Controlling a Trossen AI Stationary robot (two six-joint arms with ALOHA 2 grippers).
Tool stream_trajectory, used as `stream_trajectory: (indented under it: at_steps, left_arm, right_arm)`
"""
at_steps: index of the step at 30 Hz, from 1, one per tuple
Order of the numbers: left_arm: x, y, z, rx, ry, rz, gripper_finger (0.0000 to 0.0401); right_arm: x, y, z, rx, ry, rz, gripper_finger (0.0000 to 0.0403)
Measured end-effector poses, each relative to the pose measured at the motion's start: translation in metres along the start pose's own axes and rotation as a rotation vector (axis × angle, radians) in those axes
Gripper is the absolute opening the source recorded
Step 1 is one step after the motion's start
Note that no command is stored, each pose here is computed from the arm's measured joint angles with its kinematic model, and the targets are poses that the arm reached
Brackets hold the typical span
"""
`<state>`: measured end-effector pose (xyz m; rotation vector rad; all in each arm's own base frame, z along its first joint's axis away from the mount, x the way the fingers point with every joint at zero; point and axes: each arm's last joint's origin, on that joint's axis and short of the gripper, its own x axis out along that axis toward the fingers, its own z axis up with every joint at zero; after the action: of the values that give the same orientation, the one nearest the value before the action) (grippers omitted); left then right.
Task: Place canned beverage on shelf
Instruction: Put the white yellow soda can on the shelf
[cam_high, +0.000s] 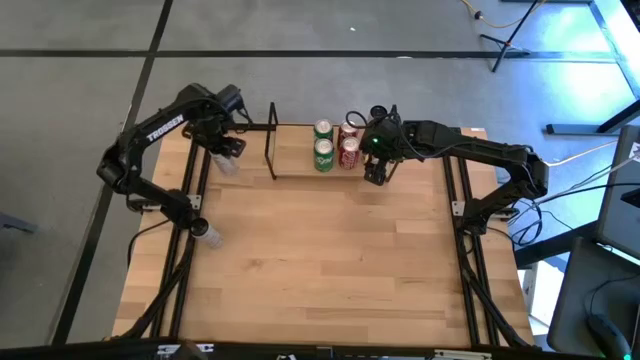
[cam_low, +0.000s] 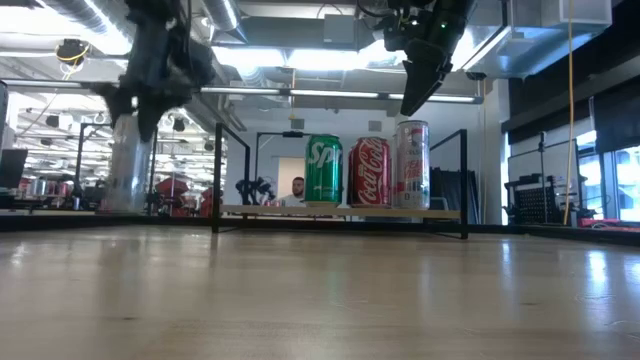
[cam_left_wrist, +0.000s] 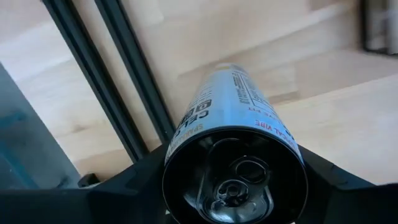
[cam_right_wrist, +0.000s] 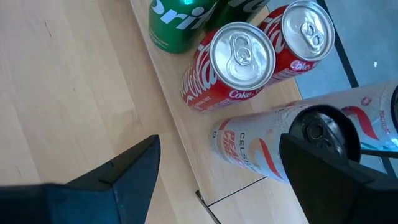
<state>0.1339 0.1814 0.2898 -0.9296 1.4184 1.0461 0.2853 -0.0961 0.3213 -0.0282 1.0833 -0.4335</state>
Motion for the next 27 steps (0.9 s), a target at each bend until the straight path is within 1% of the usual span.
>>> stream_trajectory:
  at_steps: [3, 4, 5, 7, 9, 12, 16, 19, 21, 23, 24, 27]
  left_arm:
    - [-0.032, -0.004, -0.005, 0.0, -0.046, -0.019, 0.0225]
    - [-0.044, -0.006, -0.008, -0.003, -0.07, -0.04, 0.0225]
    - [-0.054, -0.009, -0.011, 0.0, -0.092, -0.074, 0.0225]
    - [-0.073, -0.016, -0.017, 0.003, -0.131, -0.198, 0.0225]
    - [-0.088, -0.027, -0.023, 0.043, -0.144, -0.303, 0.0225]
    - [-0.104, -0.044, -0.039, 0.104, -0.136, -0.392, 0.0225]
    - [-0.119, -0.064, -0.058, 0.186, -0.112, -0.496, 0.0225]
    - [-0.126, -0.074, -0.07, 0.238, -0.119, -0.514, 0.0225]
    - [-0.128, -0.079, -0.071, 0.231, -0.171, -0.502, 0.0225]
    - [-0.129, -0.085, -0.067, 0.217, -0.243, -0.489, 0.0225]
    - [-0.13, -0.089, -0.064, 0.212, -0.281, -0.499, 0.0225]
    - [-0.135, -0.101, -0.059, 0.23, -0.361, -0.581, 0.0229]
  right_arm:
    - [0.0, 0.0, 0.001, -0.005, -0.007, 0.005, 0.0312]
    - [0.0, 0.0, 0.001, -0.005, -0.011, 0.007, 0.0312]
    - [0.0, 0.0, 0.002, -0.004, -0.015, 0.006, 0.0312]
    - [0.0, 0.0, 0.002, -0.003, -0.024, 0.006, 0.0312]
    - [0.0, 0.0, 0.002, -0.005, -0.025, 0.01, 0.0312]
    - [0.0, 0.0, 0.002, -0.013, -0.022, 0.014, 0.0312]
    - [0.0, 0.0, 0.002, -0.03, -0.021, 0.014, 0.0312]
    - [0.0, 0.001, 0.004, -0.045, -0.038, 0.027, 0.0312]
    - [0.0, 0.001, 0.007, -0.046, -0.073, 0.05, 0.0312]
    - [-0.001, 0.002, 0.011, -0.045, -0.121, 0.076, 0.0312]
    - [-0.001, 0.002, 0.013, -0.049, -0.145, 0.083, 0.0312]
    - [-0.002, 0.001, 0.021, -0.049, -0.227, 0.088, 0.0312]
